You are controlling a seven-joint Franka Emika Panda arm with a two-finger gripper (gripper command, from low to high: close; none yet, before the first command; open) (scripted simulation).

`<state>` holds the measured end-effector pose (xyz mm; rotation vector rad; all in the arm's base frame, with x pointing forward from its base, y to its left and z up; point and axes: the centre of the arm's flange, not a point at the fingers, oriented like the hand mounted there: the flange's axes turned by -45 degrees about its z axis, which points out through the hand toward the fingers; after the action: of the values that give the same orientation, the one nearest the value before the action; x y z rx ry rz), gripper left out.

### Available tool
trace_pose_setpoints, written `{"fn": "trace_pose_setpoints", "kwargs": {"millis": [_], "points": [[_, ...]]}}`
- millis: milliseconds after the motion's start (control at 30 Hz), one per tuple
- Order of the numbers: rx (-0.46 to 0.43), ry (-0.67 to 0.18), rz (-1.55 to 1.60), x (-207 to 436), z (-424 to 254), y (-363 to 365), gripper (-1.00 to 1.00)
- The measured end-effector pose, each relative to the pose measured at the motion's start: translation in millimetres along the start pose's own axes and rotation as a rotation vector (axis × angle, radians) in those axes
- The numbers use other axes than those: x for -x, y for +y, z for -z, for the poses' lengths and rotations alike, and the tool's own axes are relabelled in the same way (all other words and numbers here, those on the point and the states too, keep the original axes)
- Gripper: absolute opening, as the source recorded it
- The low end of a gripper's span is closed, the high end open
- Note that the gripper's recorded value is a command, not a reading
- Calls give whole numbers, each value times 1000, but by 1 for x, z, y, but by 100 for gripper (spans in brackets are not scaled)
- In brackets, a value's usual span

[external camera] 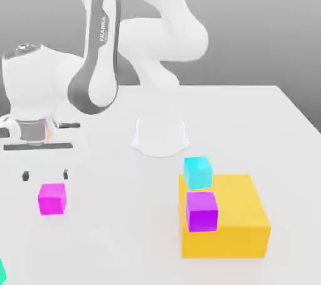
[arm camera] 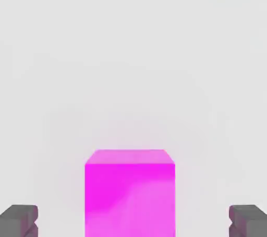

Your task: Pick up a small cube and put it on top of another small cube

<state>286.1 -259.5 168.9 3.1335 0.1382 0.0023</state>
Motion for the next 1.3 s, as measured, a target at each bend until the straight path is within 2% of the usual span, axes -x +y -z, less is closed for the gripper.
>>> {"fn": "trace_pose_setpoints", "kwargs": {"millis": [100,133,367,600,733,933,1200,1300], "points": [[-2,-2,0,2,-30,-1,0],[-3,-2,-1,2,-36,-2,-100],[-5,-3,-2,2,-35,-2,-100],[-11,2,12,-4,26,-9,-100],[-43,19,121,-48,60,-75,-100],[-68,21,271,-78,109,-182,-100],[-24,2,481,-53,165,-321,-100],[-11,0,505,-47,149,-337,-100]]}}
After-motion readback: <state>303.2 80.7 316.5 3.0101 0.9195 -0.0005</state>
